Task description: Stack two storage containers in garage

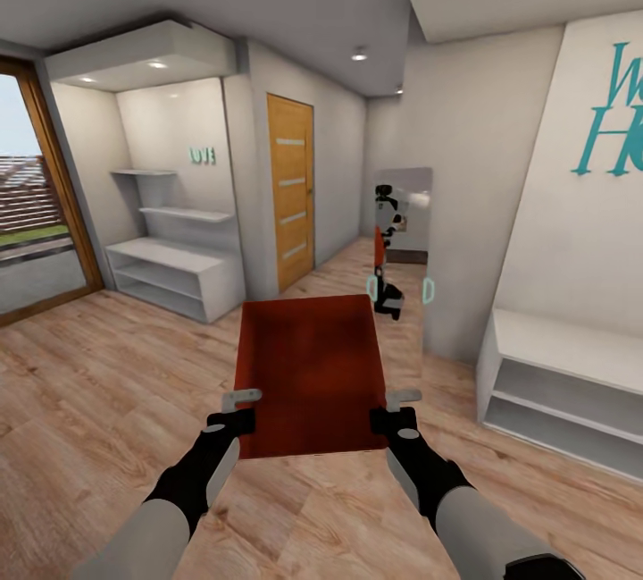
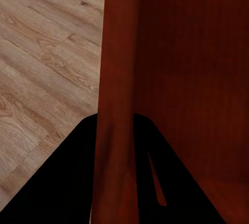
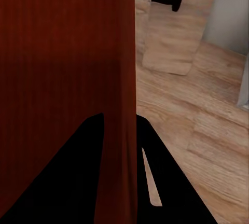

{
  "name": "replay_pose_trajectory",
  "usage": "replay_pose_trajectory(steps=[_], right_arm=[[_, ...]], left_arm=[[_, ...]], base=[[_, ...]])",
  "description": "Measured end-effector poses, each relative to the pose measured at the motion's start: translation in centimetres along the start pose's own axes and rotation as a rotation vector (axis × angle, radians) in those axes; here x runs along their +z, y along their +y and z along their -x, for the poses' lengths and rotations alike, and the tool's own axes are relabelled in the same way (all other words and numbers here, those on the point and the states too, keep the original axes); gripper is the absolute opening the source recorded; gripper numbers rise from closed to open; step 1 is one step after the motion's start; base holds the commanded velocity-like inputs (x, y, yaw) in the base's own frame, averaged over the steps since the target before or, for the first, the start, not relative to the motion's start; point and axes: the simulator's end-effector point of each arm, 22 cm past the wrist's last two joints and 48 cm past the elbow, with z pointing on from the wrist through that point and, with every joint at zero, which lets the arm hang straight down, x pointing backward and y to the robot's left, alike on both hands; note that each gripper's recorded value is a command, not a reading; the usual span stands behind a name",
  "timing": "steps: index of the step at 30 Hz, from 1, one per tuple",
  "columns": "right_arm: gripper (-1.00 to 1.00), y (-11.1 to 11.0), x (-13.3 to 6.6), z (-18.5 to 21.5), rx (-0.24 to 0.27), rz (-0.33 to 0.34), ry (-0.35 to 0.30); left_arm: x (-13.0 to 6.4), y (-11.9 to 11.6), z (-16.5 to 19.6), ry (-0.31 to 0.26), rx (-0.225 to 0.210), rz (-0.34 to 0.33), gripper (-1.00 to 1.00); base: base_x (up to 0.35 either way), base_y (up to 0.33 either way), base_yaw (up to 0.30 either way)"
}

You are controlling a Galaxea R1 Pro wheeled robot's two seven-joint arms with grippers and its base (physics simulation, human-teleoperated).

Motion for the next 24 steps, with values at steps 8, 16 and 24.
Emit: replay_pose_trajectory(steps=[8, 16, 24], right_arm=[[-1.0, -0.03, 0.01, -0.03, 0.0, 0.0, 0.001], [-1.0, 0.01, 0.0, -0.04, -0.001, 0.0, 0.002], [-1.0, 0.12, -0.03, -0.17, -0.003, -0.002, 0.005]], left_arm=[[-0.01, -0.03, -0.02, 0.001, 0.0, 0.0, -1.0], [0.01, 0.01, -0.07, 0.002, -0.001, 0.0, -1.0], [0.07, 0.13, -0.27, 0.007, -0.001, 0.0, -1.0]], base=[[0.322, 0.0, 0.0], [0.322, 0.0, 0.0], [0.322, 0.0, 0.0]])
